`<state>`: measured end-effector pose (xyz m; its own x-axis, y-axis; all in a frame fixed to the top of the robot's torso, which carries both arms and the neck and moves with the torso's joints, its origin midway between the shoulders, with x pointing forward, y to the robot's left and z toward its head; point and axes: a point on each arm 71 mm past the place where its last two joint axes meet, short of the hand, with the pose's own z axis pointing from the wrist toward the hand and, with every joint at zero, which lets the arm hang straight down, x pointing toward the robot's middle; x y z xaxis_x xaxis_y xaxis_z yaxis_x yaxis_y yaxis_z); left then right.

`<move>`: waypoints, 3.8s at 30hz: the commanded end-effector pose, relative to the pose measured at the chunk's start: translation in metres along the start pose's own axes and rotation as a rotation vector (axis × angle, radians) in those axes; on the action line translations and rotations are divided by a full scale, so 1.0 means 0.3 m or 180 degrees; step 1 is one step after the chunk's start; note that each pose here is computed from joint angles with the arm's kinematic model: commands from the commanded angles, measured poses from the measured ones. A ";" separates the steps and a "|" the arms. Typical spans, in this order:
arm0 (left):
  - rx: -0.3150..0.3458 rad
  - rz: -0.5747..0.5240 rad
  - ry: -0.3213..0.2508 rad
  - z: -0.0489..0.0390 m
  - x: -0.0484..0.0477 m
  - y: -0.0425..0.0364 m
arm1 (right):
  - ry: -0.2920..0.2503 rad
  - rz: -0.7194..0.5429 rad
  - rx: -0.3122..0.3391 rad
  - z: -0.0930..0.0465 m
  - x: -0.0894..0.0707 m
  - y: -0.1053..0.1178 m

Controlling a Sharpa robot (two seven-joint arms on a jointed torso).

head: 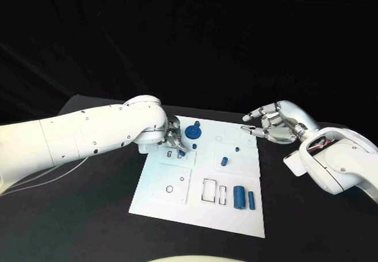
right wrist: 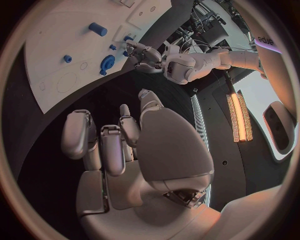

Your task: Assemble the parts on the task board

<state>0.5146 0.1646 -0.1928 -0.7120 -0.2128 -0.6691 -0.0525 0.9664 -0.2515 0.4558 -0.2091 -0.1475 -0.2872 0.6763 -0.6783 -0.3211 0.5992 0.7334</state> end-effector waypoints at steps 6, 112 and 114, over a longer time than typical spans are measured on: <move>0.0069 -0.0183 0.0112 -0.004 0.012 0.012 | 0.0055 -0.0036 -0.0010 0.000 0.004 0.000; -0.0107 -0.0030 -0.0183 -0.025 0.056 0.058 | 0.0055 0.0017 0.0034 0.002 0.003 -0.010; -0.0109 -0.0033 -0.0186 -0.024 0.056 0.058 | 0.0055 0.0017 0.0033 0.002 0.003 -0.010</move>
<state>0.4977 0.1792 -0.2022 -0.6609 -0.2416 -0.7105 -0.0723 0.9629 -0.2601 0.4575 -0.2113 -0.1498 -0.2934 0.6801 -0.6718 -0.3035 0.6001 0.7401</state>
